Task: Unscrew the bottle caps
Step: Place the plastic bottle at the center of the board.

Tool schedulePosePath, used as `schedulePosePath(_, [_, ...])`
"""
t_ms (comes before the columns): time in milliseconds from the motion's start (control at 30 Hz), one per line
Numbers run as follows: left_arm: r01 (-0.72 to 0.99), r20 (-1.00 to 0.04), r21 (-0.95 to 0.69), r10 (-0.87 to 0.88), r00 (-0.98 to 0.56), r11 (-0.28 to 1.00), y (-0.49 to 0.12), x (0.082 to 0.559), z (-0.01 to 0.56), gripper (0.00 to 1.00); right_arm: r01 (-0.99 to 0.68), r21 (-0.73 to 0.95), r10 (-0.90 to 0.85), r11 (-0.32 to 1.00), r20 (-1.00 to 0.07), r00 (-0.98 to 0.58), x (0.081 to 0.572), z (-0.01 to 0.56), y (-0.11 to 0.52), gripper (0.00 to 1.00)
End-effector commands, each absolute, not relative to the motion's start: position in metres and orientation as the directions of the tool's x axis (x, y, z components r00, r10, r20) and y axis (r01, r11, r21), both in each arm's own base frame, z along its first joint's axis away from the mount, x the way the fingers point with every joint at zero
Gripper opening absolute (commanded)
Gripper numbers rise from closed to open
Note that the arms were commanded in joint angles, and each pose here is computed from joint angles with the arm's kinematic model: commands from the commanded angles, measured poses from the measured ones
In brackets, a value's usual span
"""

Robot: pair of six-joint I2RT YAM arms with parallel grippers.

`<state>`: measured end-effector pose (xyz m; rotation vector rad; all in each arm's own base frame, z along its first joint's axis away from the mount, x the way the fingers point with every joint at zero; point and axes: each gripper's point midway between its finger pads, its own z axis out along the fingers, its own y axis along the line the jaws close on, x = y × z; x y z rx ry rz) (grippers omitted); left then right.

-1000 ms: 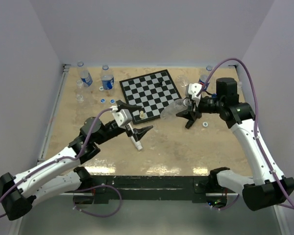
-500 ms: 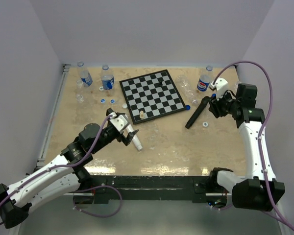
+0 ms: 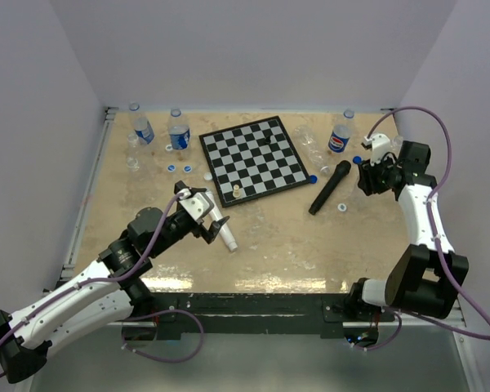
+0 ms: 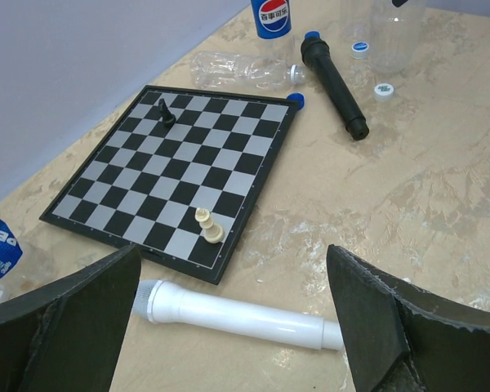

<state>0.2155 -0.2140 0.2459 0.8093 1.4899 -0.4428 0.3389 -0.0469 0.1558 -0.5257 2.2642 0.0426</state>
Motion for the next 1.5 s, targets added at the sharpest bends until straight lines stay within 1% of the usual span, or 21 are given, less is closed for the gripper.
schedulePosePath(0, [0.697,-0.972,0.221,0.210,0.103,0.682,-0.211,0.218,0.253,1.00,-0.365,-0.146,-0.341,0.919,-0.760,-0.553,0.361,0.162,-0.055,0.38])
schedulePosePath(233, [0.697,-0.971,0.226,0.219,0.101,0.681,-0.212,0.219,0.250,1.00,-0.383,-0.124,-0.335,0.915,-0.762,-0.555,0.361,0.151,-0.052,0.45])
schedulePosePath(367, [0.698,-0.970,0.227,0.220,0.102,0.679,-0.212,0.219,0.250,1.00,-0.392,-0.117,-0.334,0.913,-0.766,-0.549,0.359,0.153,-0.050,0.58])
schedulePosePath(433, [0.698,-0.970,0.227,0.220,0.102,0.679,-0.212,0.219,0.250,1.00,-0.393,-0.115,-0.333,0.912,-0.766,-0.550,0.357,0.153,-0.050,0.62])
schedulePosePath(700, [0.697,-0.970,0.227,0.220,0.102,0.680,-0.212,0.219,0.250,1.00,-0.414,-0.115,-0.344,0.903,-0.769,-0.538,0.353,0.158,-0.046,0.68])
schedulePosePath(1033, [0.696,-0.970,0.226,0.219,0.100,0.682,-0.212,0.219,0.249,1.00,-0.465,-0.134,-0.386,0.875,-0.773,-0.504,0.345,0.173,-0.039,0.71])
schedulePosePath(1467, [0.686,-0.972,0.219,0.219,0.088,0.694,-0.210,0.222,0.249,1.00,-0.459,-0.250,-0.447,0.852,-0.804,-0.392,0.333,0.249,-0.036,0.75])
